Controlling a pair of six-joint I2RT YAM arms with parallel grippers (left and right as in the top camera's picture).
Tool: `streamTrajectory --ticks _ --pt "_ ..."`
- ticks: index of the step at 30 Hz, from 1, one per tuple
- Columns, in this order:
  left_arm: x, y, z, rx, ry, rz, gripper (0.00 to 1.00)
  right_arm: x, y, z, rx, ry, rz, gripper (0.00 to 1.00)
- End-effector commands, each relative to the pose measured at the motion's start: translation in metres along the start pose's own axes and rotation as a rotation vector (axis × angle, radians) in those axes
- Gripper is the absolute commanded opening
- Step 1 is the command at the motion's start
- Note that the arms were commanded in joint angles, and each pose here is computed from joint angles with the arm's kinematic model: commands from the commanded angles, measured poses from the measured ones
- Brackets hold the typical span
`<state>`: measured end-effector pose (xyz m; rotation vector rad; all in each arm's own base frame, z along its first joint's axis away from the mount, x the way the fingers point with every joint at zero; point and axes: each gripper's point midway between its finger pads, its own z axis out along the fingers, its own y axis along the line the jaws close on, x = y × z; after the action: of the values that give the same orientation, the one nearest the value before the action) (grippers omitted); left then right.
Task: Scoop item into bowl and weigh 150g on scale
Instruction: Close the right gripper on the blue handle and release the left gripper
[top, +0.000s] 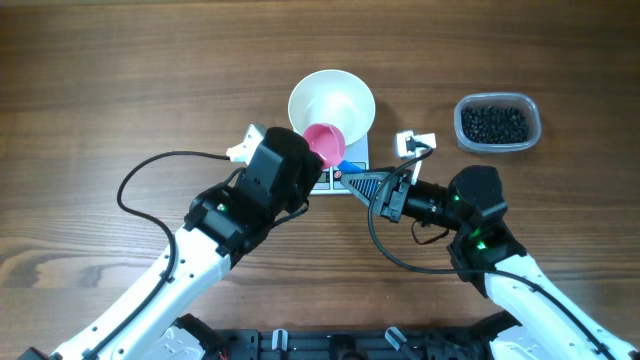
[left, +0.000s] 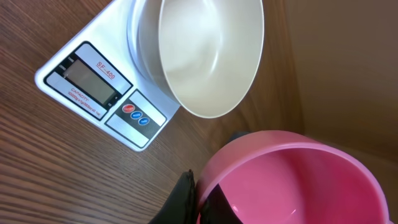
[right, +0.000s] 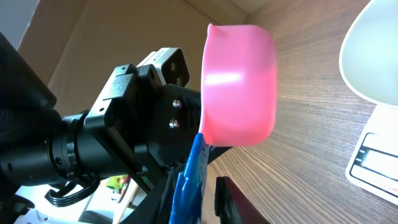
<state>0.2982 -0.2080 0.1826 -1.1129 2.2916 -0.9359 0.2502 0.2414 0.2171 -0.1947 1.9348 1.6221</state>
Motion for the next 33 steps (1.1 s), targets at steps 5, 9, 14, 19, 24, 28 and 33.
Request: streamTrajectory --ticks 5,9,14,19,24,28,33 --pt "-0.0072 0.0025 0.0015 -0.015 -0.044 0.032 0.04 -0.0077 0.0184 0.0019 -0.062 -0.01 -0.074 0.26" --pt "-0.007 0.0031 0.0015 -0.017 -0.043 0.032 0.04 -0.0086 0.0182 0.0019 -0.061 -0.015 -0.08 0.26" --pt "-0.007 0.0031 0.0015 -0.017 -0.043 0.032 0.04 -0.0109 0.0166 0.0019 -0.051 -0.028 -0.079 0.27" --pt "-0.007 0.0033 0.0015 -0.018 -0.043 0.033 0.04 -0.0124 0.0165 0.0018 -0.049 -0.035 -0.081 0.29" --pt "-0.007 0.0033 0.0015 -0.018 -0.043 0.033 0.04 -0.0123 0.0165 0.0018 -0.049 -0.035 -0.082 0.29" --pt "-0.0069 0.0045 0.0015 -0.023 -0.042 0.033 0.04 -0.0123 0.0165 0.0018 -0.049 -0.035 -0.082 0.29" --pt "-0.0069 0.0057 0.0015 -0.029 -0.042 0.057 0.04 -0.0123 0.0166 0.0018 -0.05 -0.035 -0.082 0.28"
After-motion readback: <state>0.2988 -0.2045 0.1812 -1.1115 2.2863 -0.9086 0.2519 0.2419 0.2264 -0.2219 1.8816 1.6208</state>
